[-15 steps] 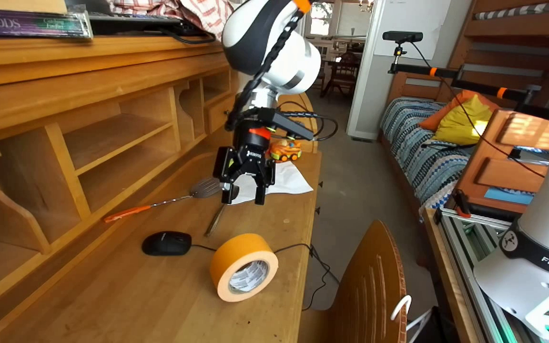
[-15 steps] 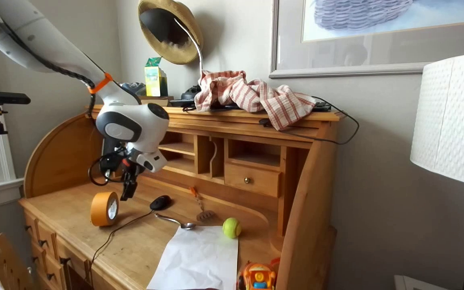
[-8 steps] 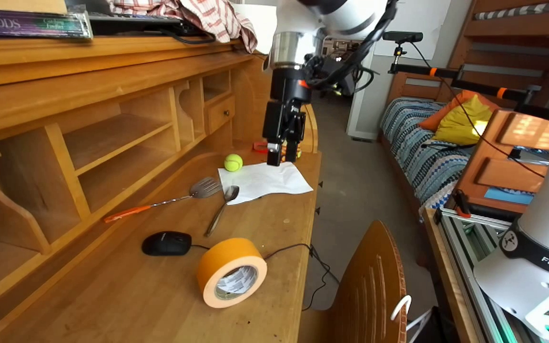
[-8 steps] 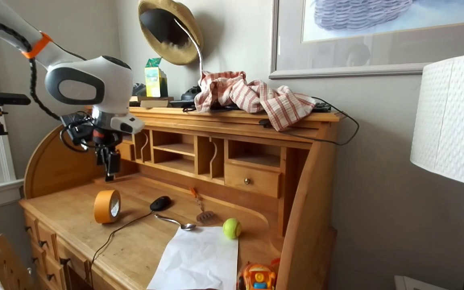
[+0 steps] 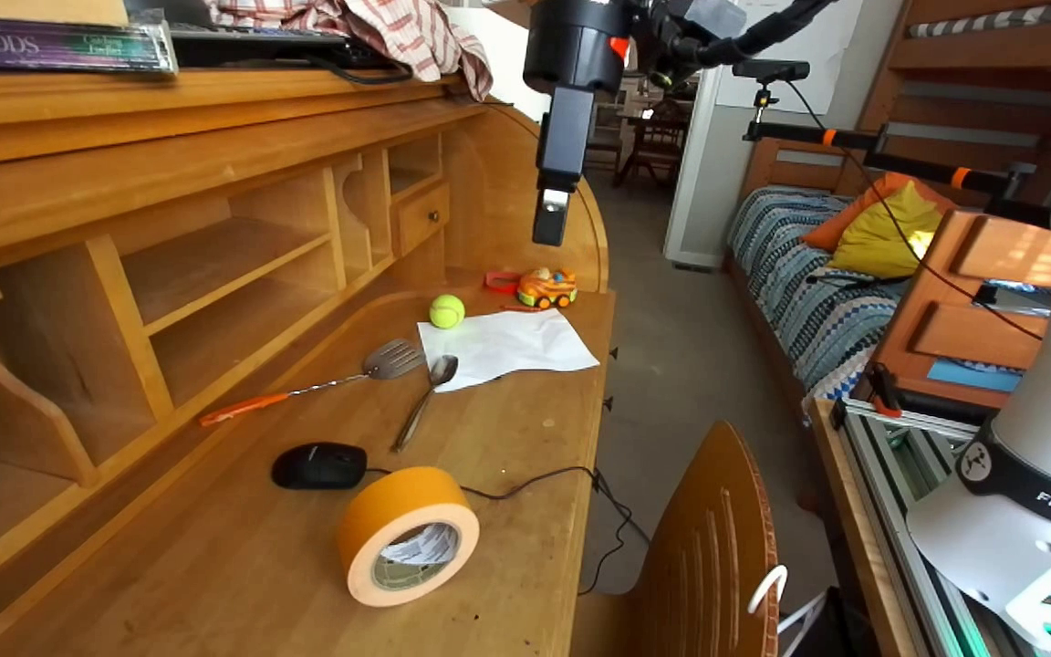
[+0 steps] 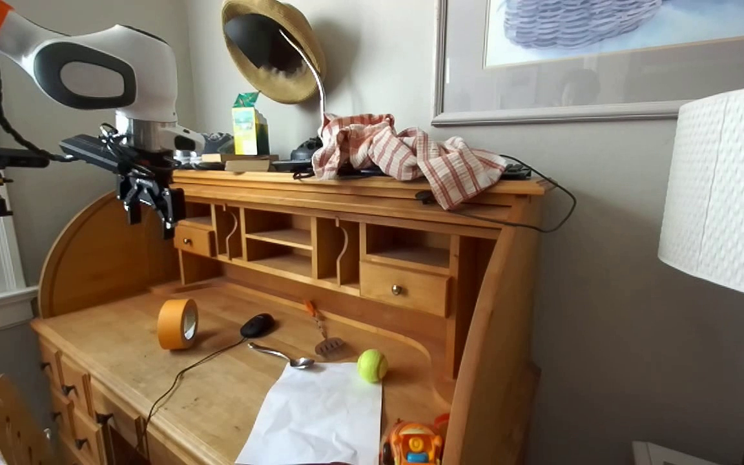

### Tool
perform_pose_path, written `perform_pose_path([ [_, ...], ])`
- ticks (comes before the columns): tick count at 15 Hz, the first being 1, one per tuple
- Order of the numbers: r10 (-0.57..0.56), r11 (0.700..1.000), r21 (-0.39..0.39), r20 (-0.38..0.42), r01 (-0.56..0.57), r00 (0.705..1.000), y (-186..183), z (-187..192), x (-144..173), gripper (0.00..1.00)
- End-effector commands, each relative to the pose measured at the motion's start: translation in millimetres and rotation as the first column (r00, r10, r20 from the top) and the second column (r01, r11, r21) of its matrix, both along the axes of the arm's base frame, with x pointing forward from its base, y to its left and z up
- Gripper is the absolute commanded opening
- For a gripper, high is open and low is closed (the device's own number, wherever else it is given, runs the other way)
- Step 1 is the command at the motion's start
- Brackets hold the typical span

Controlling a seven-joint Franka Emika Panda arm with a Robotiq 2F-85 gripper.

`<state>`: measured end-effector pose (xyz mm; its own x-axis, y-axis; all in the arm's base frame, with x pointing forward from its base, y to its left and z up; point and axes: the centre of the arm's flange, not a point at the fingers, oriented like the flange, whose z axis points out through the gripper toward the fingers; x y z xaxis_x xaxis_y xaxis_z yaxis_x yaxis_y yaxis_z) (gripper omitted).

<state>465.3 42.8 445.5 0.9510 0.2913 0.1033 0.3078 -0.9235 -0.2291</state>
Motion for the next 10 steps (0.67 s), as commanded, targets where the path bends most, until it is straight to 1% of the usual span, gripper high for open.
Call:
perform_pose_path([
  [1,0.008,1.0,-0.001,0.001,-0.008,1.0,0.1,-0.5,0.3,1.0],
  [2,0.012,1.0,-0.002,0.001,-0.012,1.0,-0.6,-1.0,0.4,1.0],
  [3,0.056,0.998,-0.029,0.008,-0.055,0.998,0.4,-5.6,6.5,1.0],
  [4,0.11,0.993,-0.047,0.004,-0.109,0.994,9.9,-10.6,16.1,1.0],
  [5,0.168,0.982,-0.083,-0.001,-0.168,0.986,24.2,-19.9,29.8,1.0],
  [7,0.267,0.956,-0.122,-0.009,-0.266,0.964,48.2,-36.2,49.7,1.0],
  [10,0.391,0.903,-0.193,0.005,-0.383,0.92,85.6,-64.2,76.0,1.0],
])
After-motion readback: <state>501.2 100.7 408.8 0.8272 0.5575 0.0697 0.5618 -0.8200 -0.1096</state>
